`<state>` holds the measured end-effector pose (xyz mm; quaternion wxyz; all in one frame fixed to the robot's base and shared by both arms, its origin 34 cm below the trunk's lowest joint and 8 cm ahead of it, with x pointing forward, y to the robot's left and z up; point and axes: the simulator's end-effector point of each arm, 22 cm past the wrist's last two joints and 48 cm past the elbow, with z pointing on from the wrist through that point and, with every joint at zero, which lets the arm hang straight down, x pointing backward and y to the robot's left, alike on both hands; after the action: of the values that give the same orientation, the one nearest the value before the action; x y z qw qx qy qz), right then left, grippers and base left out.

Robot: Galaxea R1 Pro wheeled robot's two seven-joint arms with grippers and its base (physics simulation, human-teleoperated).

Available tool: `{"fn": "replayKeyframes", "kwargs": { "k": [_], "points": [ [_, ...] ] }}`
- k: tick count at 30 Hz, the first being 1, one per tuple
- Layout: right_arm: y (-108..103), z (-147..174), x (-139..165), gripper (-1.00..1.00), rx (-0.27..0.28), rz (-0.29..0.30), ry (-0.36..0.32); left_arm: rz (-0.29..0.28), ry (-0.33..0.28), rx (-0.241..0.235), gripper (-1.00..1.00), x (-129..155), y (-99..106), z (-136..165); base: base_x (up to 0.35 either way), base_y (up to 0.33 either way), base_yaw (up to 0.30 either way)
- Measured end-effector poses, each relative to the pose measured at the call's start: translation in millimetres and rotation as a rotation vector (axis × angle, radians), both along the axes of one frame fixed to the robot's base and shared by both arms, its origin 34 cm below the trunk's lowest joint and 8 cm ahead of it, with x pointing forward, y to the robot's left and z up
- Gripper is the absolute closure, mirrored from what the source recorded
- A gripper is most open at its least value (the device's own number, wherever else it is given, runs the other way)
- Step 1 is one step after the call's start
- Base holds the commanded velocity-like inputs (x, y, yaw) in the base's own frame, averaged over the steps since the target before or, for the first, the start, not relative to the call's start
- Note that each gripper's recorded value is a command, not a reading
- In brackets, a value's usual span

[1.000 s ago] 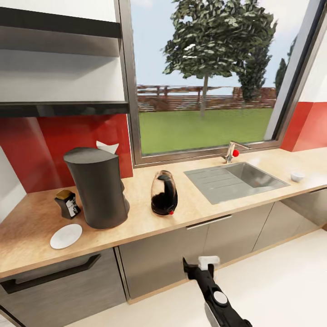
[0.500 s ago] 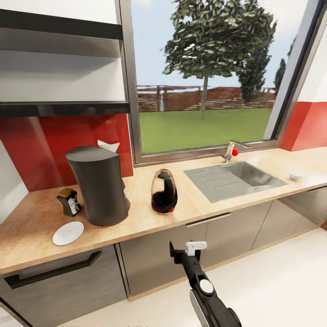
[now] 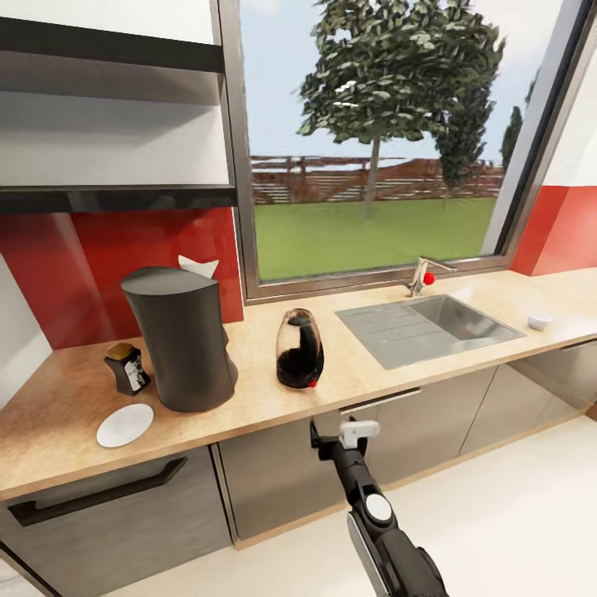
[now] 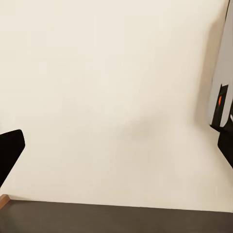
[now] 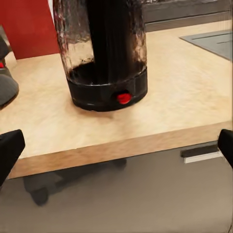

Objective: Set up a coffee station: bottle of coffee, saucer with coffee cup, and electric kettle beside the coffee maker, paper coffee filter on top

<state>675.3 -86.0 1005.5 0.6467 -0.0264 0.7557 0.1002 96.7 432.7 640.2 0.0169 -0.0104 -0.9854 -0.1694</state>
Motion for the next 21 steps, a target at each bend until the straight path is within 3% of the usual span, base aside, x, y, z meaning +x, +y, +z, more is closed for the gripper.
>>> {"fn": "replayKeyframes", "kwargs": {
  "k": [11,21],
  "points": [
    [9.7,46.0,6.6,-1.0,0.016,0.02,-0.092,0.0,0.001,-0.002,-1.0,-0.5,-1.1,-0.3,0.0,0.0,0.0],
    [15.9,75.7,24.7,-1.0,-0.004,0.041,-0.092,0.001,0.003,-0.003,-1.0,-1.8,-2.0,-0.4,0.0,0.0,0.0]
  ]
}}
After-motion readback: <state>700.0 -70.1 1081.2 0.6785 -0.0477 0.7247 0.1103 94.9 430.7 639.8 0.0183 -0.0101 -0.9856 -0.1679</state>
